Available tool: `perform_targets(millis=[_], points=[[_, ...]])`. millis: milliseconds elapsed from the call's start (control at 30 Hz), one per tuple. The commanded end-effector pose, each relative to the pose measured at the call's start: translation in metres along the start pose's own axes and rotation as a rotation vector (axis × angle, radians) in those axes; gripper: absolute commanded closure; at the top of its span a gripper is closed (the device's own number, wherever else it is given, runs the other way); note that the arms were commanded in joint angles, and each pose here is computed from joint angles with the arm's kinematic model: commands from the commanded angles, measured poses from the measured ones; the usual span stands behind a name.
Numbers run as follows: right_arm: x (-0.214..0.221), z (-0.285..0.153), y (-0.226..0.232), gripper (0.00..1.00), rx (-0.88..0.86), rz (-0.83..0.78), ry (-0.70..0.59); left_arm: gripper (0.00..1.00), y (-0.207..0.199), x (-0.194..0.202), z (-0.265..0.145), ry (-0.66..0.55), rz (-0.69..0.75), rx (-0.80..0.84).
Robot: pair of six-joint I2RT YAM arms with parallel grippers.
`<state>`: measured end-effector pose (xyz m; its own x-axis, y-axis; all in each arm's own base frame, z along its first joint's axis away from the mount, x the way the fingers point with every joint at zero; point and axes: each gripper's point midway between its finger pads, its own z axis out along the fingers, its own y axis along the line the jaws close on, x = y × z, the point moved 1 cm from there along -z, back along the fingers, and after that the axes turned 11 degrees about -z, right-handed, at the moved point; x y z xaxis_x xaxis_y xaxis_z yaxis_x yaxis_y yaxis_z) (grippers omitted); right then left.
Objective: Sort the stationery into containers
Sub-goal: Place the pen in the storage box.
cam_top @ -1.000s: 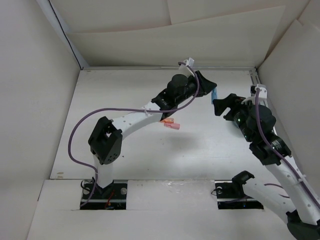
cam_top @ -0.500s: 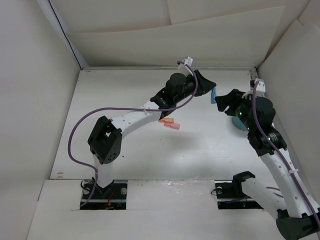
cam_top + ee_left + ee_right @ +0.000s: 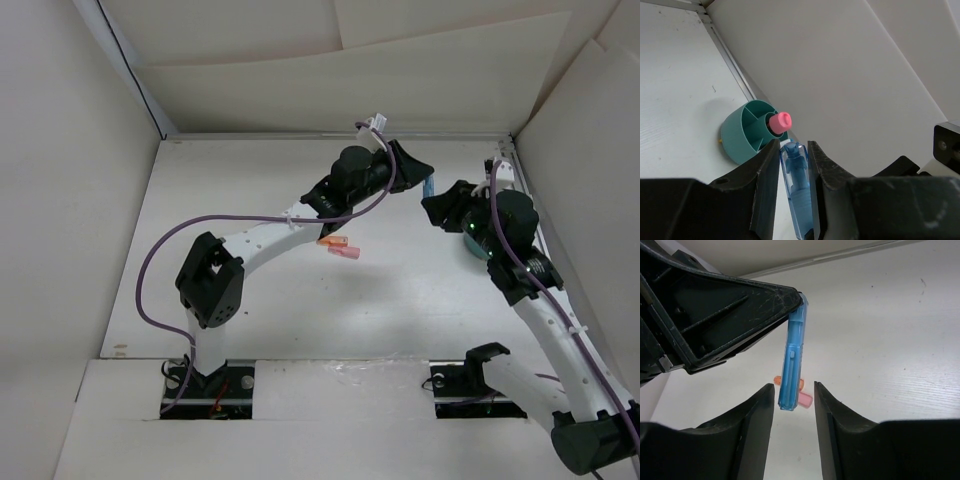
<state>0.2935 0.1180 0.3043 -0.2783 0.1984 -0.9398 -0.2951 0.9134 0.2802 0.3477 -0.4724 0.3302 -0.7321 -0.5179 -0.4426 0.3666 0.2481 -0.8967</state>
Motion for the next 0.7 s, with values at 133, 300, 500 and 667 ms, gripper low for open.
perform_targets(millis=[133, 300, 500, 667], points=[[-0.019, 0.000, 0.003, 0.66, -0.017, -0.003, -0.081, 1.00, -0.041, -0.017, -0.012, -0.040, 0.006, 0.115], [-0.020, 0.000, 0.002, 0.72, -0.007, -0.002, -0.084, 1.00, -0.037, -0.015, -0.012, -0.036, 0.005, 0.107], [-0.019, 0.002, -0.003, 0.89, 0.021, 0.008, -0.092, 0.77, -0.034, -0.012, -0.012, -0.023, -0.005, 0.103], [-0.024, -0.001, -0.009, 0.93, 0.050, 0.019, -0.110, 0.51, -0.034, -0.012, -0.015, -0.019, 0.013, 0.093]])
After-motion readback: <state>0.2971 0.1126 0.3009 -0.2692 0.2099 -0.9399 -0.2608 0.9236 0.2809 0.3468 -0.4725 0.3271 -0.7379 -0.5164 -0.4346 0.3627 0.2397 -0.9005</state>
